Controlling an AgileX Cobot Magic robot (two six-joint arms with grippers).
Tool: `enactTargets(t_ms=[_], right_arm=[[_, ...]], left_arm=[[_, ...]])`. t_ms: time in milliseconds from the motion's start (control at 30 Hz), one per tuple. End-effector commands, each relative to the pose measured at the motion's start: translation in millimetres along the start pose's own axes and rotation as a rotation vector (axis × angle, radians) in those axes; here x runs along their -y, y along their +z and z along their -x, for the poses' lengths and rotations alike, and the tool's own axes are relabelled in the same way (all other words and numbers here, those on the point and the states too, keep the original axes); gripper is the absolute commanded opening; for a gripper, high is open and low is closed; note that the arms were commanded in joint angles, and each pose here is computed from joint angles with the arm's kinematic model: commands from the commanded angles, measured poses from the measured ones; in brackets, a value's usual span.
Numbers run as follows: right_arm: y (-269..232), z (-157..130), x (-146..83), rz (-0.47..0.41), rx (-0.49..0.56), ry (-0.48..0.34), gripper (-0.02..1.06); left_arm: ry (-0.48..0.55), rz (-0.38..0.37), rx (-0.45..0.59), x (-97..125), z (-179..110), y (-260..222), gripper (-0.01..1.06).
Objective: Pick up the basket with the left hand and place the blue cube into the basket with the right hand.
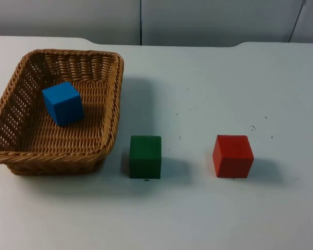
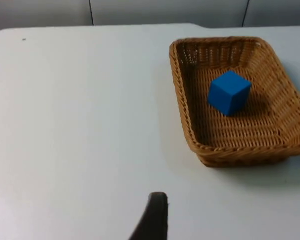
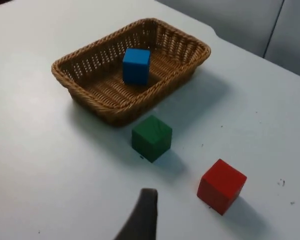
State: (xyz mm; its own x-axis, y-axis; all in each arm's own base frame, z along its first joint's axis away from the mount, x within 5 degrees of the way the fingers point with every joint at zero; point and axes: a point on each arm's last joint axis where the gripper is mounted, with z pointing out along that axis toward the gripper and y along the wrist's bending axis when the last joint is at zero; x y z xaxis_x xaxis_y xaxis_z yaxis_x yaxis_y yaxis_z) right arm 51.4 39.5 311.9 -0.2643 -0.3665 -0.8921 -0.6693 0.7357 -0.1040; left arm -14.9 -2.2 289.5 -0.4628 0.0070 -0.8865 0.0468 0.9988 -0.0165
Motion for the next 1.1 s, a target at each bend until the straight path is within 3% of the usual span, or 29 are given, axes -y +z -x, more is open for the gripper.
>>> enactTargets(t_ms=[0, 167, 700, 800, 1067], right_arm=[[-6, -4, 2, -0.018, 0.015, 0.010, 0.84], [-17, -14, 7, -0.064, -0.015, 0.031, 0.84], [-49, -47, 11, -0.093, -0.069, 0.069, 0.84], [-59, -53, 8, -0.055, -0.006, 0.100, 0.84], [-49, -61, 1, 0.015, -0.021, 0.073, 0.84]], left_arm=[[0.008, -0.018, -0.007, 1, -5, 9, 0.78], [0.011, -0.013, 0.006, 0, -4, 9, 0.78], [0.012, -0.009, 0.003, 0, -5, 11, 0.77], [0.012, -0.009, 0.003, 0, -5, 11, 0.77], [0.012, -0.009, 0.003, 0, -5, 11, 0.77]])
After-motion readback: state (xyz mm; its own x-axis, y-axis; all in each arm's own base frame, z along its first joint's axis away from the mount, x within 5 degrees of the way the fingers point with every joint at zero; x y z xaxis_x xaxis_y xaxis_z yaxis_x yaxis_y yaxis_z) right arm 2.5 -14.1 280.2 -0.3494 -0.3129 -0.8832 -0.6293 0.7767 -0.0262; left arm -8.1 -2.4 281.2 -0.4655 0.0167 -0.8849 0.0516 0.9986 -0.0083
